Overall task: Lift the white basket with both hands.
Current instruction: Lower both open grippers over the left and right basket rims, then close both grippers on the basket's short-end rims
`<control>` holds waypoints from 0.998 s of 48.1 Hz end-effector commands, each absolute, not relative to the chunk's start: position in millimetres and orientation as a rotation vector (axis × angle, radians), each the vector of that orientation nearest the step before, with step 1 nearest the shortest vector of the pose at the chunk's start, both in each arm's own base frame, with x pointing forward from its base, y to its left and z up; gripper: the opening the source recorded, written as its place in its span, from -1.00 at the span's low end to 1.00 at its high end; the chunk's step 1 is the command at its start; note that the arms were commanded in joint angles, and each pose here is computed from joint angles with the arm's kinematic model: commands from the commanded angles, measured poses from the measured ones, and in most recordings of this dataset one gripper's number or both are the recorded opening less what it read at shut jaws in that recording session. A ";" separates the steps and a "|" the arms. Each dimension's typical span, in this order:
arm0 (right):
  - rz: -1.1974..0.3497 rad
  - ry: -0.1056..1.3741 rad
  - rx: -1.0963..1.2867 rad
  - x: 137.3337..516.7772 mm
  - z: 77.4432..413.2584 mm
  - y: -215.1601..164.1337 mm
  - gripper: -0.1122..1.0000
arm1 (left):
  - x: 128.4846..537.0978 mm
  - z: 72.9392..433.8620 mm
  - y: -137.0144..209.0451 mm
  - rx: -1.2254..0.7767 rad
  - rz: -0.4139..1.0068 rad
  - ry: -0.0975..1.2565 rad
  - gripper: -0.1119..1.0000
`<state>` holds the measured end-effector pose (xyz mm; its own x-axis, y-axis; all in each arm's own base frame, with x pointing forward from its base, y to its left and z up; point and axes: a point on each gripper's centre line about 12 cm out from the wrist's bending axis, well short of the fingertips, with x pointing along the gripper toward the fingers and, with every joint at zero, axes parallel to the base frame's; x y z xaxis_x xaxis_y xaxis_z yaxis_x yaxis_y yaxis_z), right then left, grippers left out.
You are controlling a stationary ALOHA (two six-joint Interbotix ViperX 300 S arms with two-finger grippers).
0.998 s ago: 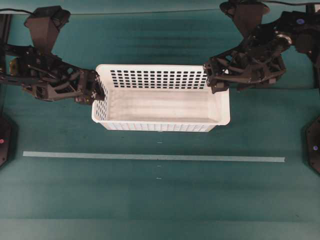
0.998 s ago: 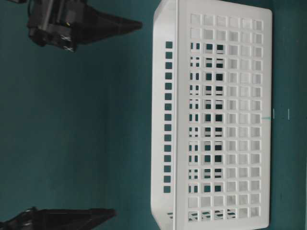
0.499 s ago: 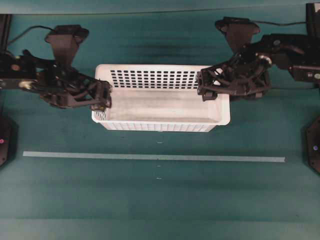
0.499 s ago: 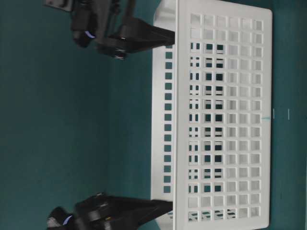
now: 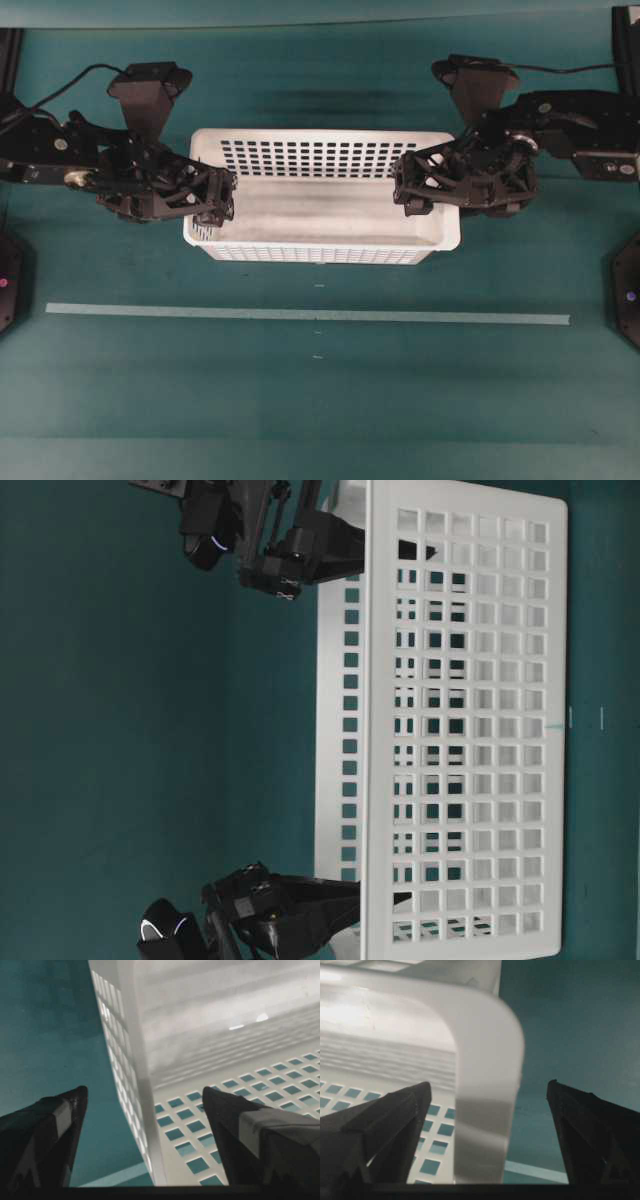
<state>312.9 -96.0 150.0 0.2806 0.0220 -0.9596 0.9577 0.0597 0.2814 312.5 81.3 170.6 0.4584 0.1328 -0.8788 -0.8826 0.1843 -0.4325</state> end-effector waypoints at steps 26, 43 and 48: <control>-0.955 1.028 1.300 319.6 141.6 -97.9 -0.47 | 317.5 173.3 83.0 -1.166 0.818 0.776 -0.70; -0.944 1.000 1.302 322.2 142.1 -99.3 -0.48 | 311.6 169.0 81.6 -1.163 0.826 0.791 -0.70; -0.943 0.996 1.302 322.5 142.2 -99.4 -0.48 | 311.1 169.5 81.4 -1.163 0.825 0.789 -0.70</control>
<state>319.9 -100.4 142.5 0.3007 0.0070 -0.9537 0.9530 0.0368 0.3007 311.5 81.8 167.9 0.4752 0.1369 -0.8691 -0.8747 0.1801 -0.4499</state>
